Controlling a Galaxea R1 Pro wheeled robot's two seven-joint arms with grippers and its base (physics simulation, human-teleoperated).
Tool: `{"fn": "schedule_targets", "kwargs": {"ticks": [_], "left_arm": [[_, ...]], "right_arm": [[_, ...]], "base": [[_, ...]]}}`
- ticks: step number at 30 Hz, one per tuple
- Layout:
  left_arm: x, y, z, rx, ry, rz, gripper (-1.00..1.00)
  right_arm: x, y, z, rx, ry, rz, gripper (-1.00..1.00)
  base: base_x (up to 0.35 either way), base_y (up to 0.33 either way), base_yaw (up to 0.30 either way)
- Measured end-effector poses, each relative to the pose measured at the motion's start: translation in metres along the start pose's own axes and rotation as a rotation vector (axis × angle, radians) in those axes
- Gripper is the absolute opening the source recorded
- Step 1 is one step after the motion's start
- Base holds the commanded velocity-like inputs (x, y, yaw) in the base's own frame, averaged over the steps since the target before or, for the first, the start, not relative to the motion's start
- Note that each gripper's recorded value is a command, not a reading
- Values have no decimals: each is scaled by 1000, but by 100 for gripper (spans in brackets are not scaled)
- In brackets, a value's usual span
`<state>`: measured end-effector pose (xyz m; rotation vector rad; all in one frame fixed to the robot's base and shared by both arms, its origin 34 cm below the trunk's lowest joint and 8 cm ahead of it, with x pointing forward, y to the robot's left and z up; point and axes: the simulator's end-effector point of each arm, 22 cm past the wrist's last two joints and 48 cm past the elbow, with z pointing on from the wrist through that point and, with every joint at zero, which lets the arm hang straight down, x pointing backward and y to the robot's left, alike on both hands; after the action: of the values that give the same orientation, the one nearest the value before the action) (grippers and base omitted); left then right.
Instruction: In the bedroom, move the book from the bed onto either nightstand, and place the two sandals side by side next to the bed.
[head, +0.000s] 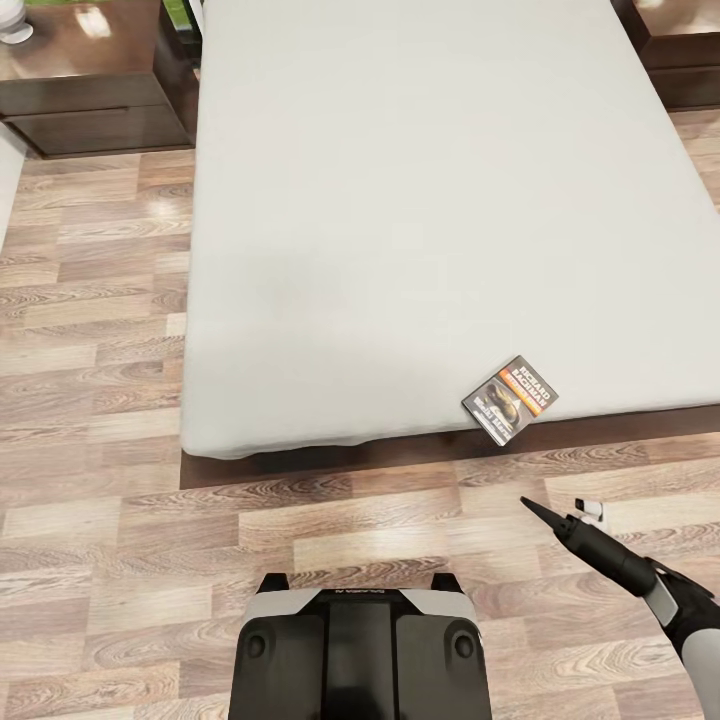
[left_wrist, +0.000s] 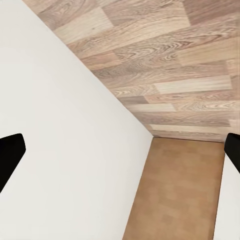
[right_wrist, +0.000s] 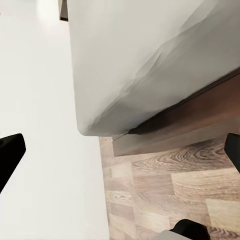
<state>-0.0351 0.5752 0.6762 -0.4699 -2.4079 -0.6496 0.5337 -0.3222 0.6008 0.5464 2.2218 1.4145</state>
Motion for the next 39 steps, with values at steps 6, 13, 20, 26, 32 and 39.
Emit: {"fn": "schedule_targets", "kwargs": {"ticks": [6,13,20,26,32,39], "left_arm": [[-1,-6,-1,7,-1,-2,100],[-1,-8,-1,11,-1,-4,100],[-1,-9,-2,12,-1,-4,100],[-1,-10,-2,12,-1,-5,100],[-1,-10,-2,12,-1,-5,100],[-1,-10,-2,12,-1,-5,100]], "right_arm": [[0,0,1,-2,0,-2,100],[-1,1,1,-2,1,-4,100],[-2,0,1,-1,0,-6,100],[-3,0,-1,2,0,-9,100],[-6,-1,-4,6,-5,-14,100],[-10,-2,-8,13,-7,-19,100]], "base": [[0,0,0],[0,0,0],[0,0,0],[0,0,0],[0,0,0],[0,0,0]]}}
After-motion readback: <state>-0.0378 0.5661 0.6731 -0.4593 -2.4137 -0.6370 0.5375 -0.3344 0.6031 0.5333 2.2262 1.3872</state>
